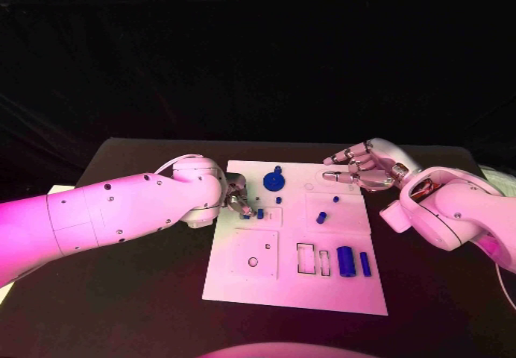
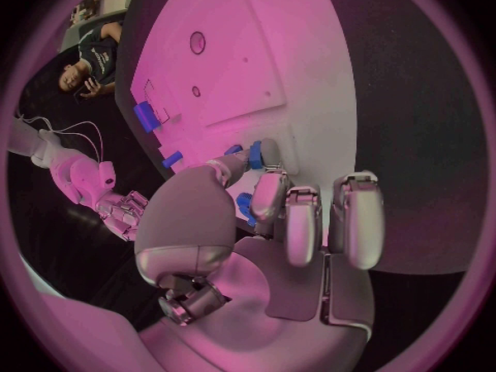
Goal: Assemble the parts on the task board
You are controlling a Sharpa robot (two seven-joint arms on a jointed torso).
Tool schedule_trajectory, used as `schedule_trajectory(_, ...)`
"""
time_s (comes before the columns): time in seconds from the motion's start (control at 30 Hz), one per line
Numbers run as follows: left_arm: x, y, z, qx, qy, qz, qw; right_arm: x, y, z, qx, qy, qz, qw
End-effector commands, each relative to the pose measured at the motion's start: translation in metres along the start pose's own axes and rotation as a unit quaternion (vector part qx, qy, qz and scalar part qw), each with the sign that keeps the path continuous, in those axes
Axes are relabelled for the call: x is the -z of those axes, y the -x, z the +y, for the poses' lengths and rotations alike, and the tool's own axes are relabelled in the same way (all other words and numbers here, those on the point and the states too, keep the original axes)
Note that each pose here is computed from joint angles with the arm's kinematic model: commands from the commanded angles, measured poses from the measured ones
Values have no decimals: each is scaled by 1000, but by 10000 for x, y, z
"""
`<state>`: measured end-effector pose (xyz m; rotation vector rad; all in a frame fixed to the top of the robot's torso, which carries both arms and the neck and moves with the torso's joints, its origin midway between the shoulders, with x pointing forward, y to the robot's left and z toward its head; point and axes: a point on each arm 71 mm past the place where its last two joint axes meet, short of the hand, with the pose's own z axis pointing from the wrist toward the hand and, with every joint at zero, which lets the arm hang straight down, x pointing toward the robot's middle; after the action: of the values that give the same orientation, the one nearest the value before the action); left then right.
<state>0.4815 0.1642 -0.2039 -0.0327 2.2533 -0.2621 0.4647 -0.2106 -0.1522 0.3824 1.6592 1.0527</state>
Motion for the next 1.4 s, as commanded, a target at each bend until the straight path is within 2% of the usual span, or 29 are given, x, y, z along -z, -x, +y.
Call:
schedule_trajectory(0.03,-24,-41,121,-8,50,-11,999,1,-16,8,2,5,8,1000)
schedule_trajectory(0.6,0,-34,145,7,48,-35,998,0,-12,2,2,5,8,1000)
schedule_trajectory(1.4,7,-75,162,-5,50,-18,999,0,-16,2,2,4,10,1000)
